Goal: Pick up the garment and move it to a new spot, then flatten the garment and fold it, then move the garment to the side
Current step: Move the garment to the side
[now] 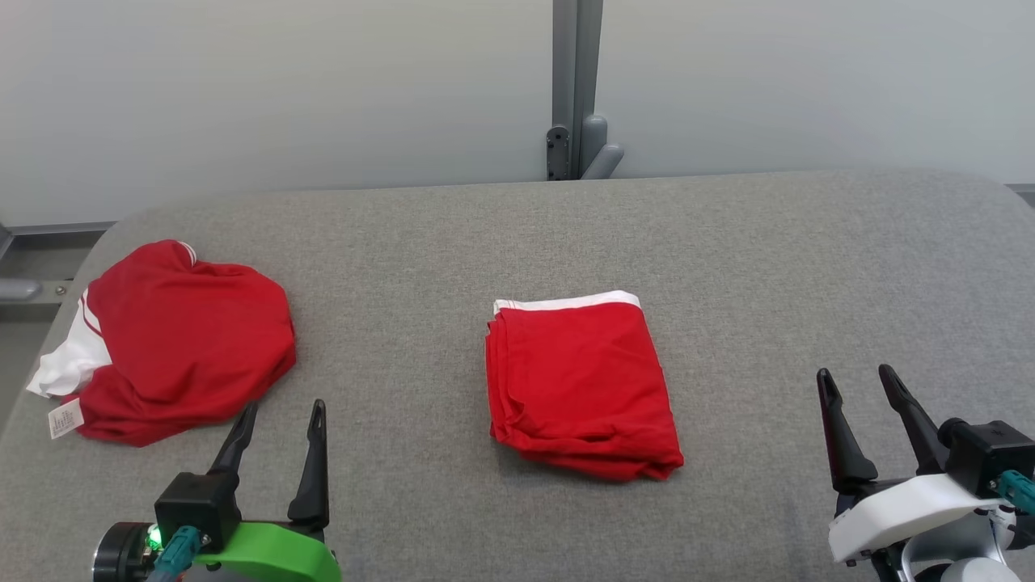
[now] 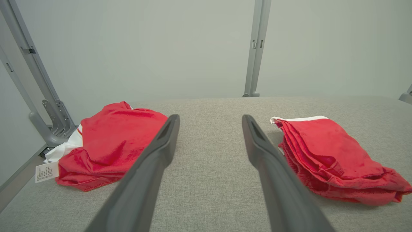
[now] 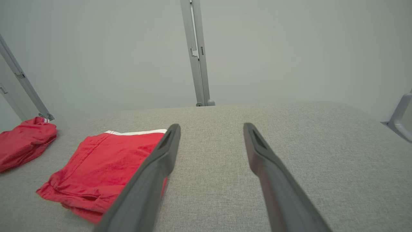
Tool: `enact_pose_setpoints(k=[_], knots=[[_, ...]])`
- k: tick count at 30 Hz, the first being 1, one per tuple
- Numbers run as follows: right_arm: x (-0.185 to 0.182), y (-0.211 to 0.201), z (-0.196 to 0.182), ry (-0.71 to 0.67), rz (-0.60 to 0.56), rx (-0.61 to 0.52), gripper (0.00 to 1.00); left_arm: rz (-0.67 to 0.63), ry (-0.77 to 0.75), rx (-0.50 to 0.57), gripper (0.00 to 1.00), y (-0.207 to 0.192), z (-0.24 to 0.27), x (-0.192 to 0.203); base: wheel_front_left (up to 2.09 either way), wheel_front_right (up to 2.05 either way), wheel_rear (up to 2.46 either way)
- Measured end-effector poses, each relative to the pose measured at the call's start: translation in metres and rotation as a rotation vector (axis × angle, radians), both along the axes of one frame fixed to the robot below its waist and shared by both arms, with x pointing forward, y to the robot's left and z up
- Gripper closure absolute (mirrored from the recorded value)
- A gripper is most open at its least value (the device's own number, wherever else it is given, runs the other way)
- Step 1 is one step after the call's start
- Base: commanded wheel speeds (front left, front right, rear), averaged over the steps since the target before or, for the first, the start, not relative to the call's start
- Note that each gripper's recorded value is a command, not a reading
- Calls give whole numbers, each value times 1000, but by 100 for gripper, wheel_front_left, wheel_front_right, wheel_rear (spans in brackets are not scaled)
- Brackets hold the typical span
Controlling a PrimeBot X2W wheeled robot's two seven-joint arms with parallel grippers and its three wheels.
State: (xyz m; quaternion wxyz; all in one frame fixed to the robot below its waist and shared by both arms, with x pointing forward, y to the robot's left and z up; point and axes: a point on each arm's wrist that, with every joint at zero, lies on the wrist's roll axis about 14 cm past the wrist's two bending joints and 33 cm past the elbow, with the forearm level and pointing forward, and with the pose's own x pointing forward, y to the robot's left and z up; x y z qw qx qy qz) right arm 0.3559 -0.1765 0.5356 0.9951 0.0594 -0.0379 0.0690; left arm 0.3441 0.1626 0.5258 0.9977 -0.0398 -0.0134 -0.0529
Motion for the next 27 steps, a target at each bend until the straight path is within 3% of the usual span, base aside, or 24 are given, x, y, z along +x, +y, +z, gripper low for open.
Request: enact_pose_setpoints(k=[13,27], knots=[[14,6,-17,57,19,22,0,27,-30,2,0,10,10,2,0,0,0],[65,87,-93,306,250,20,0,147,-96,0,0,46,24,8,0,0,0]])
